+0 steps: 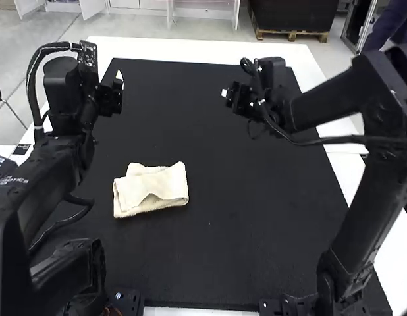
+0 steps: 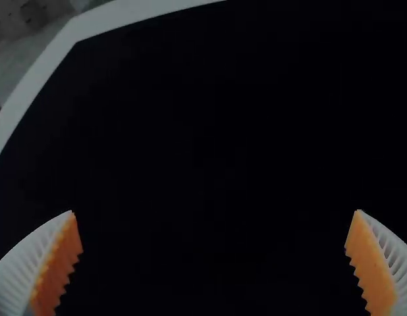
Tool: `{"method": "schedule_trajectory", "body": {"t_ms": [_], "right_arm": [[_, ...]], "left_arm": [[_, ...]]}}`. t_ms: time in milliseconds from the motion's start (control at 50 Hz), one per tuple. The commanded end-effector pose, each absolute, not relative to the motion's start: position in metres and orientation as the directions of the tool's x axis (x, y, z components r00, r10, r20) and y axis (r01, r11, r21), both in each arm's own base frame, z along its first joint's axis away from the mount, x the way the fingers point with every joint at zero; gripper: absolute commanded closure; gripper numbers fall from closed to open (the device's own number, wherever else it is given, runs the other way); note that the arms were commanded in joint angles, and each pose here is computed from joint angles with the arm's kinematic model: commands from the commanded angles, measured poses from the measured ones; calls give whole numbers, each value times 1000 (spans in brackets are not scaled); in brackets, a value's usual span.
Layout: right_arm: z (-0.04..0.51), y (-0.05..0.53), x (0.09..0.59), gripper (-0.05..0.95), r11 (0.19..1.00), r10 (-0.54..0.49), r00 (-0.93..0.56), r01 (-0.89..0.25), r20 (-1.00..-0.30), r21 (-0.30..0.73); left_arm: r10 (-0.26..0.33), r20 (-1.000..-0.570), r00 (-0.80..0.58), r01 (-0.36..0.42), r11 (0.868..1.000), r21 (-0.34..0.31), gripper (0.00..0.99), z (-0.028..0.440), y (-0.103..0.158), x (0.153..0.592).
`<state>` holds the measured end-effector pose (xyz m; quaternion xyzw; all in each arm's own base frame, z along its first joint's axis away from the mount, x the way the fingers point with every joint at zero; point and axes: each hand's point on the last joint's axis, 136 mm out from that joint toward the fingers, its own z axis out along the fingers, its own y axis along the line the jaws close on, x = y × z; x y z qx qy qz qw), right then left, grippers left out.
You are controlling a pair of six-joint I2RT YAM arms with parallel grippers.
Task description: Fold the towel.
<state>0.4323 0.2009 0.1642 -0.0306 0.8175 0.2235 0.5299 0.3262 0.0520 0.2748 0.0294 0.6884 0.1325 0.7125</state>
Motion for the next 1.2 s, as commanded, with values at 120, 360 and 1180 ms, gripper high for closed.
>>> {"method": "schedule_trajectory", "body": {"t_ms": [120, 360, 1180], "right_arm": [[217, 123, 415, -13, 948, 224, -246, -168, -943, 269], [236, 67, 389, -11, 960, 260, -135, -68, -956, 271], [274, 16, 227, -5, 997, 75, 404, -60, -912, 56]], "left_arm": [[273, -946, 175, -149, 957, 249, 38, 305, 41, 308], [270, -921, 282, -148, 960, 236, 38, 319, 25, 280], [270, -910, 316, -88, 963, 255, 38, 254, 3, 233]]}}
